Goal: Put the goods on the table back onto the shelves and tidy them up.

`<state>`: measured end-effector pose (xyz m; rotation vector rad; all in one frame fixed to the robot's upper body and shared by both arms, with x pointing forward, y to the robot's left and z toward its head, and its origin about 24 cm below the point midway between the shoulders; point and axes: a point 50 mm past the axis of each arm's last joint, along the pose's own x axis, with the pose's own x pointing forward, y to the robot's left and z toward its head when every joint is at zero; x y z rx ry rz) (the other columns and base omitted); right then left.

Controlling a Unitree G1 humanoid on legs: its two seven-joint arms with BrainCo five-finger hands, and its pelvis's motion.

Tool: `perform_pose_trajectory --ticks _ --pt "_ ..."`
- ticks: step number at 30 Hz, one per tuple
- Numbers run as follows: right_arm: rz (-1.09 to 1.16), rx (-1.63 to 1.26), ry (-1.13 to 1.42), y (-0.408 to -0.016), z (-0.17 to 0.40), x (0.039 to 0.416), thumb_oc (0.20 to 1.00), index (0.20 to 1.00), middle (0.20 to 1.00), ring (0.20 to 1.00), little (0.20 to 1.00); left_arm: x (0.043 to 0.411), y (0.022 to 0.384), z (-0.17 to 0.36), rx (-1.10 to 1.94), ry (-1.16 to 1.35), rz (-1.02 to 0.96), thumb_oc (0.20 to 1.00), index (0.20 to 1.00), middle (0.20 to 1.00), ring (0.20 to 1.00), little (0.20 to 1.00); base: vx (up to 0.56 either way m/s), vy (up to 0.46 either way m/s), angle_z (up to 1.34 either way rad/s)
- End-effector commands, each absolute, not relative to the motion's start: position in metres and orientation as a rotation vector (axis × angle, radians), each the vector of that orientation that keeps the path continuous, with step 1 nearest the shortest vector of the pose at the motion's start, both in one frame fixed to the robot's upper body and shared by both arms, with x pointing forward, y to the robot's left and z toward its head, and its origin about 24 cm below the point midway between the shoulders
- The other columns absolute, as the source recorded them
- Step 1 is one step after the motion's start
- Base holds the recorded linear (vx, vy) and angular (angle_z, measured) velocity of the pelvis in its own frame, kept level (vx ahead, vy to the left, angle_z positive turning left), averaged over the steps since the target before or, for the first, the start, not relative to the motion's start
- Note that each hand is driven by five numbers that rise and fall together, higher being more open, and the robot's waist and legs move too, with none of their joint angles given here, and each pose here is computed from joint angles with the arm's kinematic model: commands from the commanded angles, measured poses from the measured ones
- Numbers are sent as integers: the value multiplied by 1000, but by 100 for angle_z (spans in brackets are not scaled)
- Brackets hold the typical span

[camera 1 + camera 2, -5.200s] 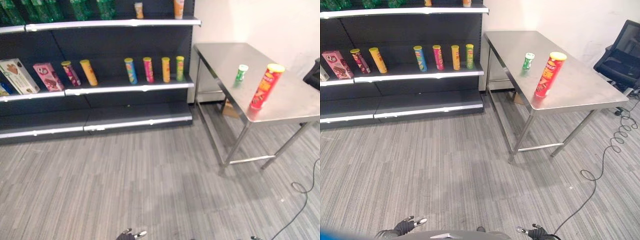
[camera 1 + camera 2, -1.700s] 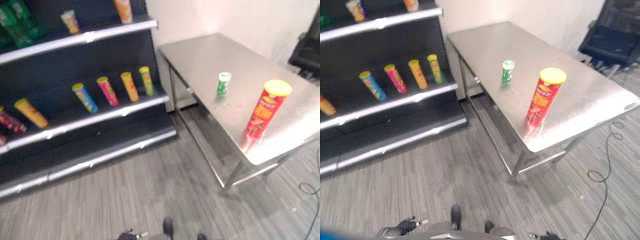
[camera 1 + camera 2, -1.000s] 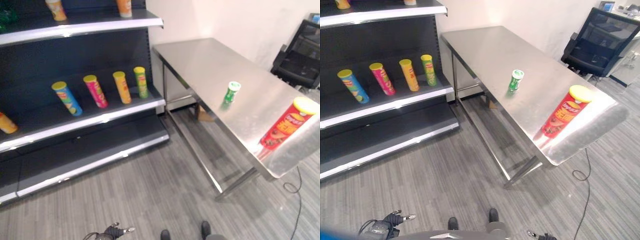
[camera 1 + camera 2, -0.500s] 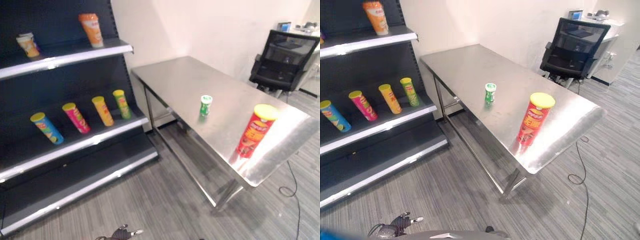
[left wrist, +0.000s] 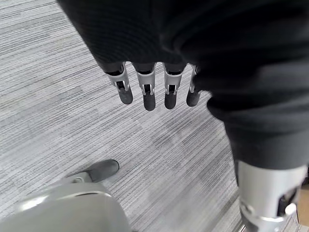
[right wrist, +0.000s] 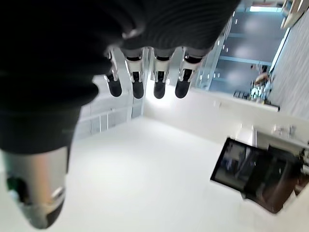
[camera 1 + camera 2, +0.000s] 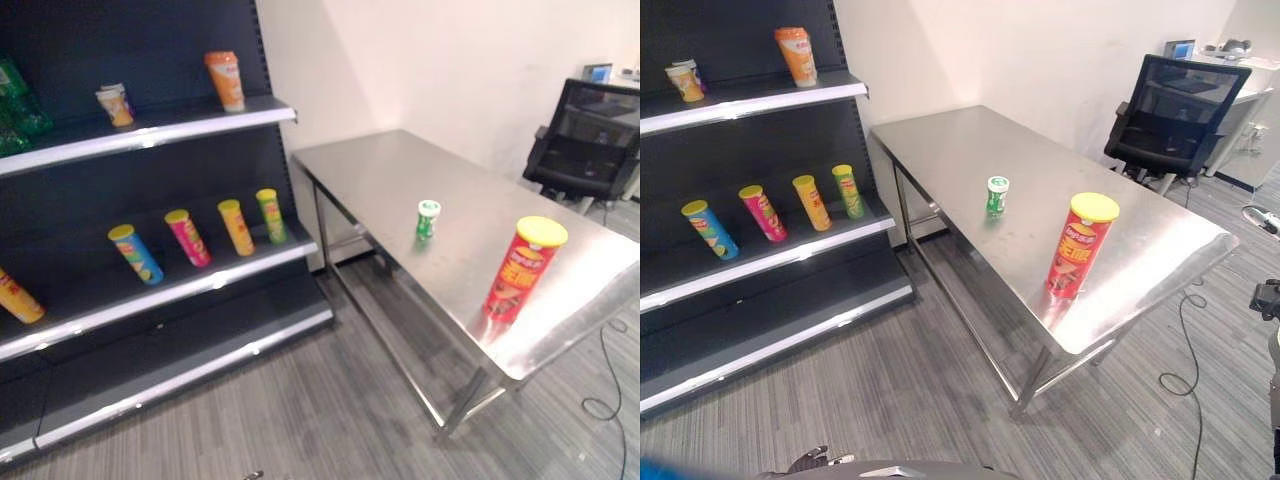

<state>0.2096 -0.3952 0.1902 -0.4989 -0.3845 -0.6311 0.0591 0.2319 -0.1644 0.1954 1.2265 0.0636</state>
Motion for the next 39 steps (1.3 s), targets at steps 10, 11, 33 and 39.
perform_pose_trajectory --ticks 10,11,33,39 --pt "-365 -614 -429 -363 220 250 1000 1000 1000 1000 1000 84 244 -157 248 1156 34 1000 1000 1000 1000 1000 -9 -12 10" --pt "-345 -653 -408 -361 220 253 1000 1000 1000 1000 1000 85 245 -156 246 1151 36 1000 1000 1000 1000 1000 0 0 0" --pt "-104 -776 -219 -343 199 277 1000 1000 1000 1000 1000 82 246 -156 257 1150 9 1000 1000 1000 1000 1000 1 -1 1" --pt "-58 -770 -206 -337 196 281 1000 1000 1000 1000 1000 83 247 -156 262 1149 12 1000 1000 1000 1000 1000 0 -2 1"
